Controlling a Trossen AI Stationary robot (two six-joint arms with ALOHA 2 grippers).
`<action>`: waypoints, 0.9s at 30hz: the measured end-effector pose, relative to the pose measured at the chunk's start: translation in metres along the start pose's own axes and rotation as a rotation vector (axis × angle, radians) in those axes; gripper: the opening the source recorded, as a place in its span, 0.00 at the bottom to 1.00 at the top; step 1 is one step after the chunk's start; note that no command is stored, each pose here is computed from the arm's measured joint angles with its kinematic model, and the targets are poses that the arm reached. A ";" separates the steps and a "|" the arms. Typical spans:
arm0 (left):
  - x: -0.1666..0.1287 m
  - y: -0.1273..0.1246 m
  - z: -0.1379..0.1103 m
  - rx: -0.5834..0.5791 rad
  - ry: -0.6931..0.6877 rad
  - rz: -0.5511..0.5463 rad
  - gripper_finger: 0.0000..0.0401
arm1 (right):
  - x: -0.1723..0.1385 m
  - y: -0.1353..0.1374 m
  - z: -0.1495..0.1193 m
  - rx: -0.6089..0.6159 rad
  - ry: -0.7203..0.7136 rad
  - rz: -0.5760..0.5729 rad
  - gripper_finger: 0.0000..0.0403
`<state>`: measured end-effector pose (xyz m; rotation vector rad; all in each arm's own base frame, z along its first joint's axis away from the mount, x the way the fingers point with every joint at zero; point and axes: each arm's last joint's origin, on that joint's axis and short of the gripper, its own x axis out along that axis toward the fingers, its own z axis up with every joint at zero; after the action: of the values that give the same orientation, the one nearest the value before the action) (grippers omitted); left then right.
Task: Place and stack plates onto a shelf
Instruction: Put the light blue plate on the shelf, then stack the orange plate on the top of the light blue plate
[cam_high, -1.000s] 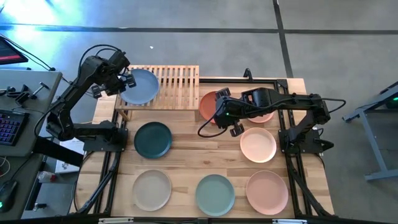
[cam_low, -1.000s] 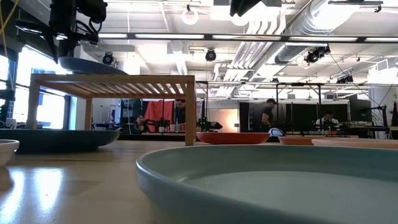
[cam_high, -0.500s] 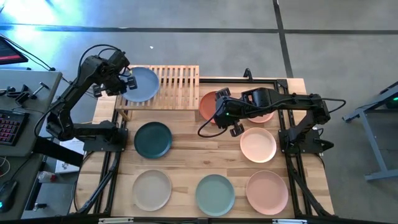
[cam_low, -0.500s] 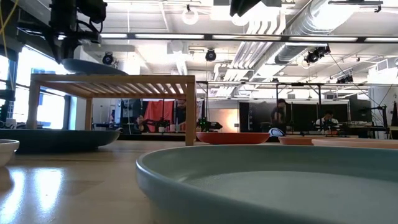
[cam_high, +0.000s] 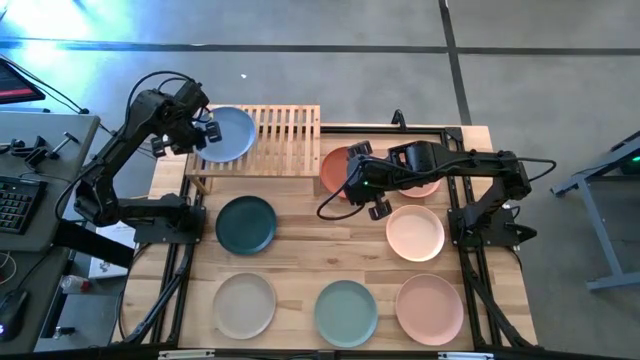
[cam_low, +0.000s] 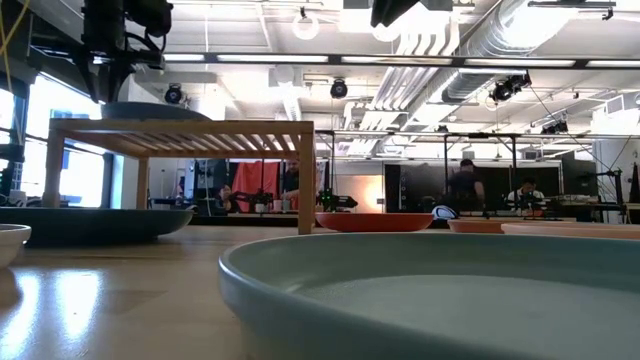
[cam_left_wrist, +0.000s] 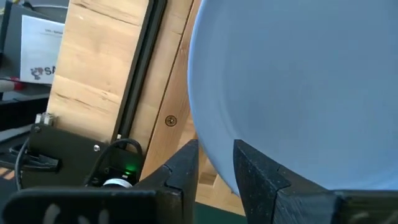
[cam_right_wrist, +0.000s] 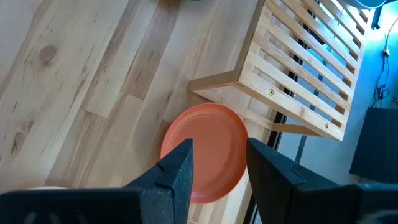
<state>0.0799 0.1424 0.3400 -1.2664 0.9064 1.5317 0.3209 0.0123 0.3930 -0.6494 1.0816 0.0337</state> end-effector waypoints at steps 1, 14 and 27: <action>0.000 0.000 0.000 0.018 0.001 -0.002 0.23 | 0.000 0.000 0.000 0.000 0.000 0.000 0.31; -0.015 0.014 -0.015 0.229 -0.004 -0.135 0.21 | 0.000 0.001 -0.003 0.165 0.027 0.012 0.31; -0.042 0.037 -0.053 0.512 0.037 -0.491 0.21 | -0.001 0.007 -0.007 0.604 0.075 0.132 0.31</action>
<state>0.0631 0.0736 0.3695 -1.0383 0.8587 0.8258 0.3126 0.0149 0.3880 -0.0351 1.1328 -0.1986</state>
